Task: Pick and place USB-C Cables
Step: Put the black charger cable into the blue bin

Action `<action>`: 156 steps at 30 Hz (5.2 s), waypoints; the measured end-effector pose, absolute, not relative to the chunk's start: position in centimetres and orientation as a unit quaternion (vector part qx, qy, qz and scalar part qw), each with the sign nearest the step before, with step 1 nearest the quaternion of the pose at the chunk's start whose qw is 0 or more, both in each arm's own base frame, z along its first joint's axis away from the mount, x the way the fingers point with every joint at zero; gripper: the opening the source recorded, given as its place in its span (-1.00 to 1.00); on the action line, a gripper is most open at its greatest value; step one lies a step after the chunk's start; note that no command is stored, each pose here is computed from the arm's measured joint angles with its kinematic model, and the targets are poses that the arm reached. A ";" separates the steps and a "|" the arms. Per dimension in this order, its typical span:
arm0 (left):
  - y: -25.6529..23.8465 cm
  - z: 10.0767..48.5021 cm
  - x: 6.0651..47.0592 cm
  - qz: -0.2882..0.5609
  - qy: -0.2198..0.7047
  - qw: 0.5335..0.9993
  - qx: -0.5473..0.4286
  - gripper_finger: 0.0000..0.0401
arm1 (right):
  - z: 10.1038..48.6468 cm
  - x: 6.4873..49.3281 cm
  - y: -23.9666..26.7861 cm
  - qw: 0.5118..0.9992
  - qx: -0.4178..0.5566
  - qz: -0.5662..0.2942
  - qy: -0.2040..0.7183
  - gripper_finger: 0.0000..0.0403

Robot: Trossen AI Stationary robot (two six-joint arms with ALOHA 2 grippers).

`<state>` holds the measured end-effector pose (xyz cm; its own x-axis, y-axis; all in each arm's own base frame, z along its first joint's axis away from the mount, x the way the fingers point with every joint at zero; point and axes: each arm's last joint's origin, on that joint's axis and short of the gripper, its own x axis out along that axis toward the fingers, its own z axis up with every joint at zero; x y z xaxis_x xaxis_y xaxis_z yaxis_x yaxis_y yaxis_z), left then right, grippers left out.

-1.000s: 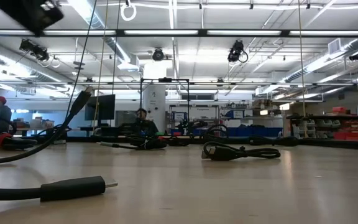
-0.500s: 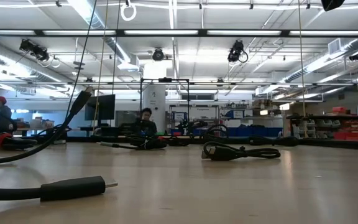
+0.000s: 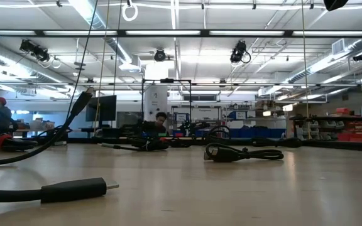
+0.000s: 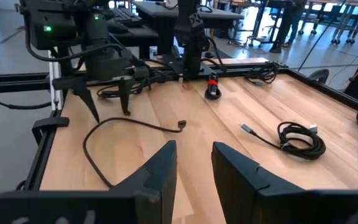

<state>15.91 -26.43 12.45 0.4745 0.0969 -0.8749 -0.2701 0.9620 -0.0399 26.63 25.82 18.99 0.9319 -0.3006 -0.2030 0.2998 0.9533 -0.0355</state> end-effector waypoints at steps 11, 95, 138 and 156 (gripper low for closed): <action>-25.7 10.7 18.7 0.146 0.417 0.896 -0.046 0.39 | 19.0 26.6 25.9 0.983 -0.003 -0.150 0.104 -0.47; -21.4 20.1 26.1 -0.068 0.392 0.917 -0.008 -0.94 | 17.4 37.3 22.4 0.990 -0.079 0.009 0.121 -0.04; -22.1 22.2 25.3 -0.128 0.348 0.928 0.032 -0.82 | 8.5 45.3 23.0 0.971 -0.164 -0.039 0.169 -0.92; -21.2 23.7 17.7 0.106 0.328 0.936 0.074 -0.41 | 26.8 33.0 28.3 0.971 -0.025 0.011 0.238 -0.95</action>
<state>17.69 -21.16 23.71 0.7621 0.2461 -0.5989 -0.1491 0.9668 0.2074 33.00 28.27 26.83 0.8864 0.0097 -0.4628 -0.0338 0.9985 -0.0437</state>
